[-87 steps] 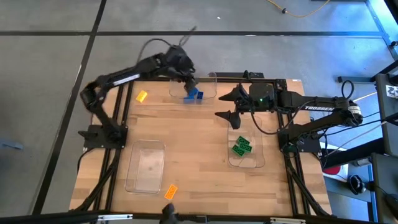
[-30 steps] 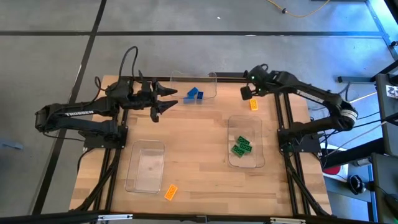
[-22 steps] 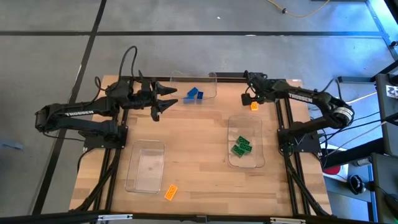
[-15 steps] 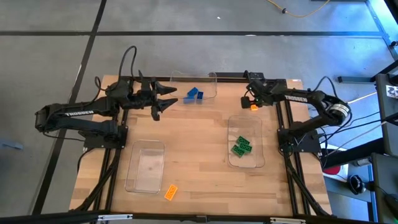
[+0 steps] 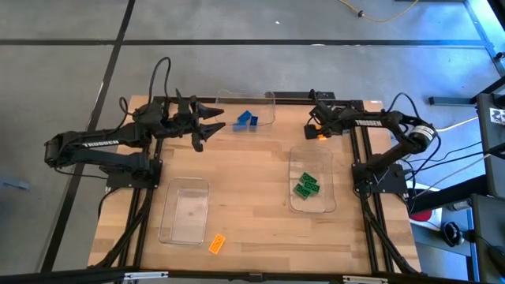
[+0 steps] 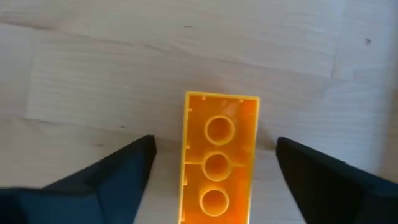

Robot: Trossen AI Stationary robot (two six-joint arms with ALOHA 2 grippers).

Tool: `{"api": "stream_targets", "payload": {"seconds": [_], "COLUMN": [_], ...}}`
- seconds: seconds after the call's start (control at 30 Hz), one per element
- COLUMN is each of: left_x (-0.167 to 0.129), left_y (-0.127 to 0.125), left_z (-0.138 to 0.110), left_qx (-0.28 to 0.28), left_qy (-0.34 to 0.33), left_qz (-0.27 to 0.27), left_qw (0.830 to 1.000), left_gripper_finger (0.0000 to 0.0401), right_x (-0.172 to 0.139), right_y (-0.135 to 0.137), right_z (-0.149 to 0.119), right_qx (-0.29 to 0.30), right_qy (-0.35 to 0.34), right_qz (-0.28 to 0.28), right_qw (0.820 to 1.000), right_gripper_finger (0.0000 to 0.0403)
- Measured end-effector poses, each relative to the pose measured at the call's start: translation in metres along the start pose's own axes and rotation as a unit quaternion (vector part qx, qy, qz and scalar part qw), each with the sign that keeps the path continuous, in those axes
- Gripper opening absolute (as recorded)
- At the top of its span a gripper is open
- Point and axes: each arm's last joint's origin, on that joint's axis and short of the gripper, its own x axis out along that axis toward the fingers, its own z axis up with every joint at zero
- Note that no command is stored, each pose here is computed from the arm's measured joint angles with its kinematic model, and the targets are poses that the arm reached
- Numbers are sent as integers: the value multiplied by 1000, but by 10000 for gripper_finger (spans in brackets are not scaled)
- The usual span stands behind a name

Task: Sort & place blocks by color
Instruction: Put the top right yellow block into the bottom left transparent bin

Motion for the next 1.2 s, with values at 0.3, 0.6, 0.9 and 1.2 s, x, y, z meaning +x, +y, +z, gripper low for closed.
{"api": "stream_targets", "payload": {"seconds": [0.3, 0.6, 0.9, 1.2], "left_x": [0, 0, 1, 14], "left_y": [0, 1, -1, 1], "left_z": [0, 0, -2, -15], "left_qx": [1, 2, -12, -91], "left_qy": [-2, -3, 9, 39], "left_qz": [7, 12, -14, -33], "left_qw": [1000, 1000, 1000, 995], "left_gripper_finger": [232, 232, 232, 232], "right_x": [-6, -68, -157, -206], "right_y": [-1, 4, 58, 109], "right_z": [-3, -2, -17, -50], "right_qx": [-44, -108, -166, -245], "right_qy": [20, -87, -268, -304], "right_qz": [25, 195, 532, 580], "right_qw": [999, 971, 786, 715], "right_gripper_finger": [138, 141, 141, 141]}}
